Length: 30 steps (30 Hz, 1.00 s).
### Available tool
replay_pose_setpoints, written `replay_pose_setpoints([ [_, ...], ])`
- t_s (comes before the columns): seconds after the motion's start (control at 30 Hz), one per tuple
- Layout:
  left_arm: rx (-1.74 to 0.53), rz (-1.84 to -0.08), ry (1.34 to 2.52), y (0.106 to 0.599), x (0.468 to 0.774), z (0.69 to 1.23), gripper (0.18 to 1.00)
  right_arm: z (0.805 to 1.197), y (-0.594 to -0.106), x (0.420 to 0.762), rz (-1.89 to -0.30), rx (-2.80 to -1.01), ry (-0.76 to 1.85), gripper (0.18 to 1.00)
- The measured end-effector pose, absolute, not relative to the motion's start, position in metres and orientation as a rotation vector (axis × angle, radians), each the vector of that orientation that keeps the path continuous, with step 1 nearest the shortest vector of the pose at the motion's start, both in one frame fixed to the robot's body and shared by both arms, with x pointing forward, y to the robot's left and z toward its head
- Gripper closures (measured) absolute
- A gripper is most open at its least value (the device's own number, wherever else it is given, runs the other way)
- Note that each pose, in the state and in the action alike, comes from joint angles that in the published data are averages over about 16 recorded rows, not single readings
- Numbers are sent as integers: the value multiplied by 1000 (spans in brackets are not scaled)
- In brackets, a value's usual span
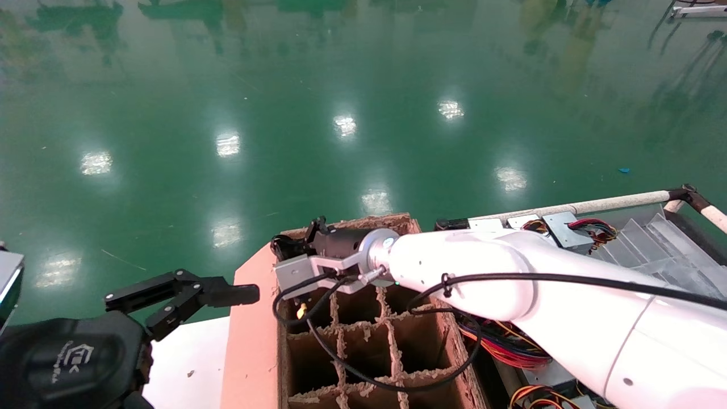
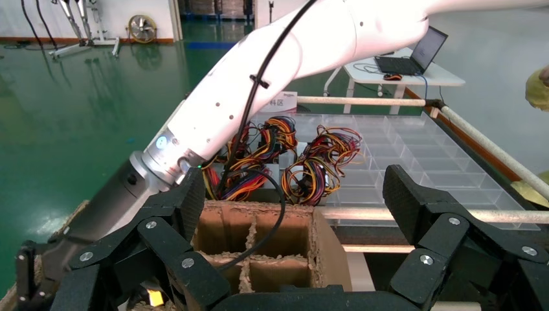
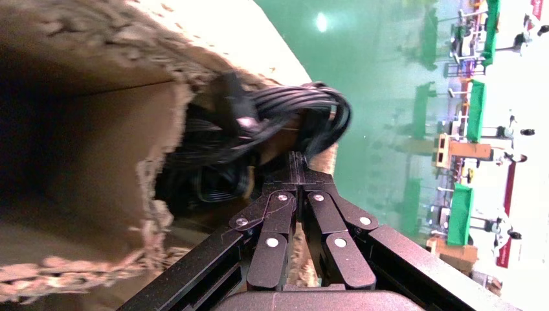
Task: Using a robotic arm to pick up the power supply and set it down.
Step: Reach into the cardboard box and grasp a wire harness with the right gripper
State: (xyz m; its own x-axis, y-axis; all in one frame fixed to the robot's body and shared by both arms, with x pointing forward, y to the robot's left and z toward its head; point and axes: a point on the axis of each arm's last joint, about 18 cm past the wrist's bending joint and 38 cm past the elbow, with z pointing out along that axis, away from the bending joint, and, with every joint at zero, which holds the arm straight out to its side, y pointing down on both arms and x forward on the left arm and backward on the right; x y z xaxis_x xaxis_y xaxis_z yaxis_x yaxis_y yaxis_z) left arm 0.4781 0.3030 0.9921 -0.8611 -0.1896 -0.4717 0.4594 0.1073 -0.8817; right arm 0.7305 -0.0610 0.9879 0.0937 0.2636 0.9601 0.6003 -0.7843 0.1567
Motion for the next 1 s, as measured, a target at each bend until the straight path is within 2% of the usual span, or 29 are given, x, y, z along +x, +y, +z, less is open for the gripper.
replay_pose_setpoints([
  [0.3,262,-1804,1917,303,478,992,184,996,-63,731,-1762,-2072,-846,986],
  [0.6,262,-1804,1917,303,478,992,184,993,-62,730,-1806,-2042,-946,982],
  [0.77,262,-1804,1917,303,478,992,184,990,-61,728,-1833,-2018,-1020,960],
  [1.0,262,-1804,1917,303,478,992,184,988,-59,727,-1864,-1980,-1092,889],
])
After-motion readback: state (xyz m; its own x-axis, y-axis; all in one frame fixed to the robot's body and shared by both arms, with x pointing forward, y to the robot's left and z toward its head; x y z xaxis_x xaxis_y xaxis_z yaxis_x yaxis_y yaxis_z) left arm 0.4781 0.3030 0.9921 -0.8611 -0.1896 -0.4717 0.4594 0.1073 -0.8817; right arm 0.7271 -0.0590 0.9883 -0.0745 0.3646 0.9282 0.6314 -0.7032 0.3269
